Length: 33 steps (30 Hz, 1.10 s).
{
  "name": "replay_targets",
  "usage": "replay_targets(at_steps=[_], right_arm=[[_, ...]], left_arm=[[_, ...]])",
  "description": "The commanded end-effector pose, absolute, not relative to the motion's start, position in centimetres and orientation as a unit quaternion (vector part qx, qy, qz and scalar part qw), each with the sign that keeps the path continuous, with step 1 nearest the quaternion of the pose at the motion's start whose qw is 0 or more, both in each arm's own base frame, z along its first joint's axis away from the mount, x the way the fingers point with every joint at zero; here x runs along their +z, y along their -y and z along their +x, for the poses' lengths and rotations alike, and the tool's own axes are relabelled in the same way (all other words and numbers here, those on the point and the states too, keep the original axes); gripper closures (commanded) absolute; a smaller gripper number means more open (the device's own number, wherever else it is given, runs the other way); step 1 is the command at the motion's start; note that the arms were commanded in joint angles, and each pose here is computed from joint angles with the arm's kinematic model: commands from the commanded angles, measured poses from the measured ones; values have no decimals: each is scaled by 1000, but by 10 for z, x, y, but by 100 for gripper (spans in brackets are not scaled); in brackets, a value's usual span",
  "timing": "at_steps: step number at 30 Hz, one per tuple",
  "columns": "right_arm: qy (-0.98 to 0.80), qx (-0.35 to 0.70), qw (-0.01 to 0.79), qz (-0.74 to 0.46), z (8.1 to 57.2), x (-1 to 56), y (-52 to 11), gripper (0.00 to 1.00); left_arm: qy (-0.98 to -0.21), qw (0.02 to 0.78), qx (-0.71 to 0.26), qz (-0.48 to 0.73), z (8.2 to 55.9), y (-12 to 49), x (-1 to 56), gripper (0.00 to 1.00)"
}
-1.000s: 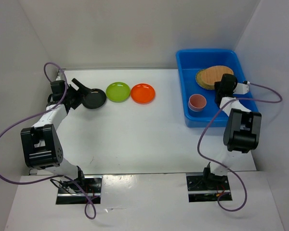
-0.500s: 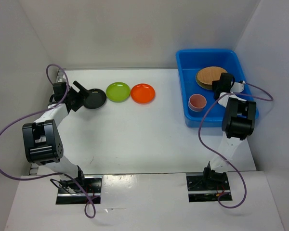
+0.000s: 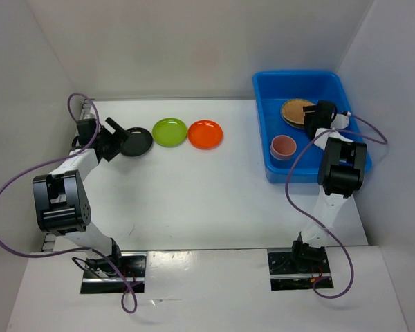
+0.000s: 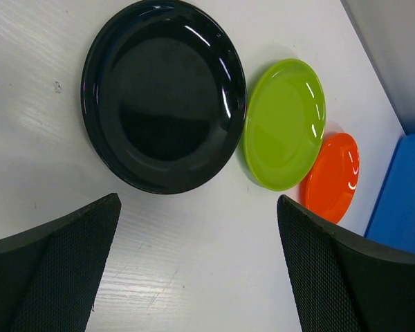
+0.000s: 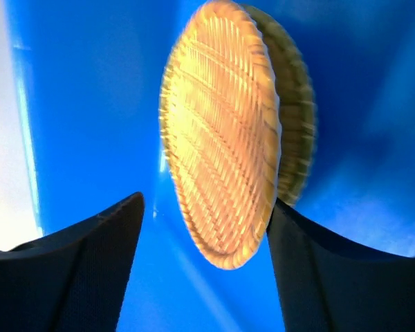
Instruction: Place the mixed dishes into the plastic bin
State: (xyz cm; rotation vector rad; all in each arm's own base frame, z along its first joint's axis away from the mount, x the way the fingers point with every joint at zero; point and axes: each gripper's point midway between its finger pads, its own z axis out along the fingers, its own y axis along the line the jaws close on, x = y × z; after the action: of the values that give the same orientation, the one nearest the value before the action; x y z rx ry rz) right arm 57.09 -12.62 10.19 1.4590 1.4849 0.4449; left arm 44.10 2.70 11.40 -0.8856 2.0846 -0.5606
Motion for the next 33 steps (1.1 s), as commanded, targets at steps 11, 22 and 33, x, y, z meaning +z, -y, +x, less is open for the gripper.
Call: replay_targets(at_steps=[11, 22, 33], right_arm=[[-682, 103, 485, 537, 547, 158, 147, 14], [-714, 150, 495, 472, 499, 188, 117, 14], [-676, 205, 637, 310, 452, 338, 52, 6]], left_arm=[[-833, 381, -191, -351, 439, -37, 89, 0], [-840, 363, -188, -357, 439, -37, 70, 0], [-830, 351, -177, -395, 447, -45, 41, 8]])
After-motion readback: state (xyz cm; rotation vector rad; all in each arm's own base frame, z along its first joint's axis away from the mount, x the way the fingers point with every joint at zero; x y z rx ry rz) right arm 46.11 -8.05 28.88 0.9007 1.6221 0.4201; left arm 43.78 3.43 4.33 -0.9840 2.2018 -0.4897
